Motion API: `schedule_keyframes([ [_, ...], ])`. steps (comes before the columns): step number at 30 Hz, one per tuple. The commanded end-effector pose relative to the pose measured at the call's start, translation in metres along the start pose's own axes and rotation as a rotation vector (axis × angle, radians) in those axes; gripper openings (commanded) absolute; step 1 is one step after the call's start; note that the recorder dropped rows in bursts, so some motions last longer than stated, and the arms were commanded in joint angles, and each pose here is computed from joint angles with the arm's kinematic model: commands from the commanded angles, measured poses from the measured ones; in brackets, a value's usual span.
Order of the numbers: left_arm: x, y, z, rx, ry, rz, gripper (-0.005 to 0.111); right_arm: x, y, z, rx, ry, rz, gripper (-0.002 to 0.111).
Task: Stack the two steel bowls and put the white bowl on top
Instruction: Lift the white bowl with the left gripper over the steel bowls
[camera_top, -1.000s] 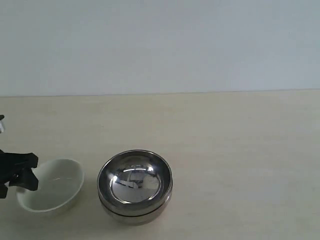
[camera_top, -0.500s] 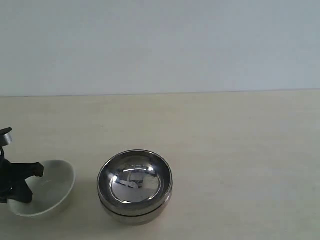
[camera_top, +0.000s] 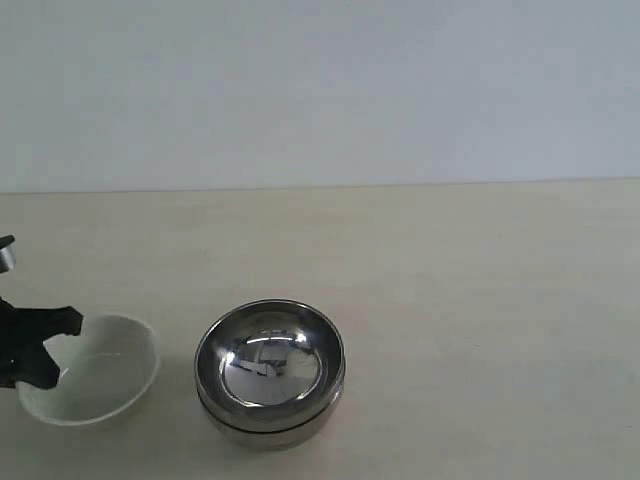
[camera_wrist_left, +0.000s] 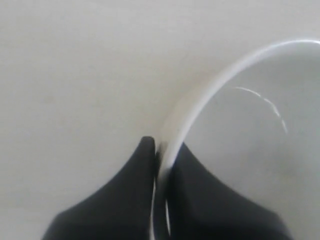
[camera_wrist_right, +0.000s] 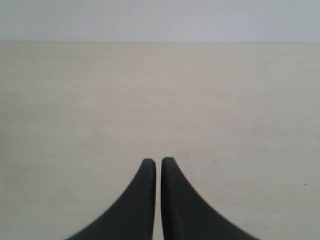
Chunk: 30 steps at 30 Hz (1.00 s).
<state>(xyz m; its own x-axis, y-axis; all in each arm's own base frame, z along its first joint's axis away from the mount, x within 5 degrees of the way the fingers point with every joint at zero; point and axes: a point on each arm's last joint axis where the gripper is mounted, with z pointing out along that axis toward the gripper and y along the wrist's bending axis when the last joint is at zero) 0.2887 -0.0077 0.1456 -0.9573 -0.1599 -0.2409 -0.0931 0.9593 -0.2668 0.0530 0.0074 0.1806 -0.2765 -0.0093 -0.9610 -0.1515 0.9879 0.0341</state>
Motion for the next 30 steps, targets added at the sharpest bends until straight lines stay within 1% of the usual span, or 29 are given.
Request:
schedule_keyframes([
  [1,-0.008,-0.017,-0.042,0.059,-0.066,0.043,0.004,0.000,0.000,0.000,0.006,-0.009,0.000,0.000],
  [4,-0.011,-0.028,-0.070,0.098,-0.091,0.078,0.004,0.000,0.000,0.000,0.006,-0.007,0.000,0.000],
  [7,-0.011,-0.038,-0.092,0.152,-0.131,0.075,0.004,0.000,0.000,0.000,0.006,-0.007,0.000,0.000],
  [10,-0.009,-0.047,-0.106,0.215,-0.147,0.074,0.004,0.000,0.000,0.000,0.006,-0.007,0.000,0.000],
  [13,-0.007,-0.053,-0.112,0.283,-0.149,0.052,0.004,0.000,0.000,0.000,0.006,-0.007,0.000,0.000],
  [17,-0.006,-0.062,-0.113,0.364,-0.138,0.040,0.004,0.000,0.000,0.000,0.006,-0.007,0.000,0.000],
  [20,-0.003,-0.072,-0.110,0.368,-0.135,0.077,0.004,0.000,0.000,0.000,0.006,-0.007,0.000,0.000],
  [25,-0.001,-0.096,-0.105,0.371,-0.174,0.091,0.004,0.000,0.000,0.000,0.006,-0.007,0.000,0.000],
  [30,0.003,-0.113,-0.089,0.378,-0.126,0.113,0.004,0.000,0.000,0.000,0.006,-0.007,0.000,0.000],
])
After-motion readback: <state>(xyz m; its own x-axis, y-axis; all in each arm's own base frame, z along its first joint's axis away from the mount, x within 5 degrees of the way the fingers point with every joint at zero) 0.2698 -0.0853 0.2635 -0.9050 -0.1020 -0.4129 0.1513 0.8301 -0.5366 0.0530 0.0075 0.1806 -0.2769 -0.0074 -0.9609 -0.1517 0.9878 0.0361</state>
